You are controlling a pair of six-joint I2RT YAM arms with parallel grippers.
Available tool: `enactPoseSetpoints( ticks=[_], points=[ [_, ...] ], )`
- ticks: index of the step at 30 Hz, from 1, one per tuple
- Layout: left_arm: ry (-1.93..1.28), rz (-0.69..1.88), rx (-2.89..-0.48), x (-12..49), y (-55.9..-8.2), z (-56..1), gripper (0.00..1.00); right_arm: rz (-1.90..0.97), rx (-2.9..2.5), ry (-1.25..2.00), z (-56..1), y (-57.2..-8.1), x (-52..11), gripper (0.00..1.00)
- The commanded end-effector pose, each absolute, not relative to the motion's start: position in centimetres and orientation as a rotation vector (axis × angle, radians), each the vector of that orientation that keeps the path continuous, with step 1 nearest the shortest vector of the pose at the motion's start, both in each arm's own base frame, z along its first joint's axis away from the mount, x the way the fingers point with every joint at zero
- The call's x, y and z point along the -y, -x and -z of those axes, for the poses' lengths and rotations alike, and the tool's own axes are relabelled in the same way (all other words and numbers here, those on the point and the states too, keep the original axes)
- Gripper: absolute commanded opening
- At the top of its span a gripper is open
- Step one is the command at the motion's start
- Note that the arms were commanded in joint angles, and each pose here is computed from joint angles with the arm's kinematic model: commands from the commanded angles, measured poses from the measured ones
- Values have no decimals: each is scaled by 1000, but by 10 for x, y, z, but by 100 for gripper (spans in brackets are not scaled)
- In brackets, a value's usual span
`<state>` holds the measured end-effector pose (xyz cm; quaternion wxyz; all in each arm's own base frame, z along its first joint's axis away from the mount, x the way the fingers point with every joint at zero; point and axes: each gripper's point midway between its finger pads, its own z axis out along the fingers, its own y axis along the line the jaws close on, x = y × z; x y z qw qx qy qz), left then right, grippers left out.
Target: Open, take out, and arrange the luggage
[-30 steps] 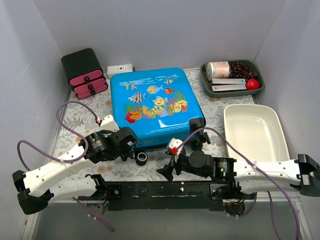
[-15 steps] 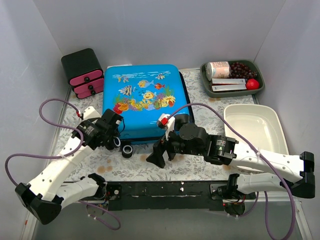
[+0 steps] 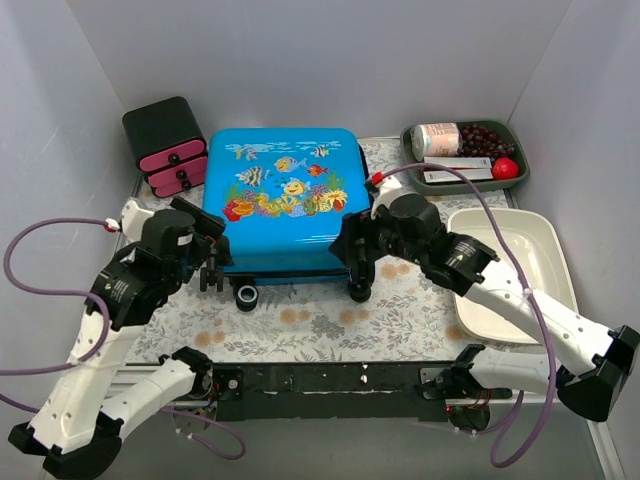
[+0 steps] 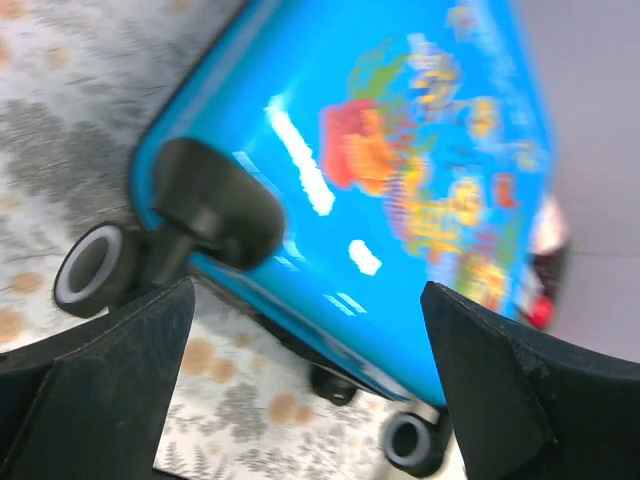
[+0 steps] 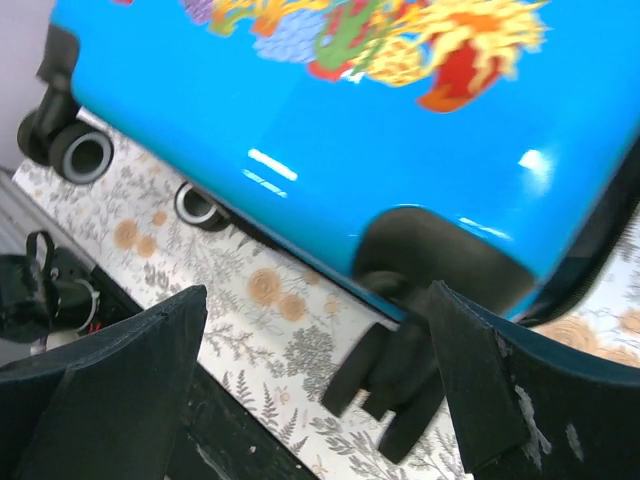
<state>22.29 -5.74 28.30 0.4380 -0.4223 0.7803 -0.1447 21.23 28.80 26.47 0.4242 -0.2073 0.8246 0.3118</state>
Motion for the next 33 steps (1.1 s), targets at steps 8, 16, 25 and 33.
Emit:
enactPoseSetpoints(
  ticks=[8, 16, 25, 33],
  points=[
    [547, 953, -2038, 178, -256, -347, 98, -417, -2107, 68, -256, -294, -167, 96],
    [189, 1281, -2135, 275, -233, -346, 98, -448, -2167, 30, -205, -332, -148, 95],
    [94, 978, -2319, 339, -216, -282, 98, -614, -2236, 189, -158, -349, -186, 88],
    [107, 778, -2397, 356, -219, -242, 98, -590, -2340, 199, -106, -350, -186, 79]
  ],
)
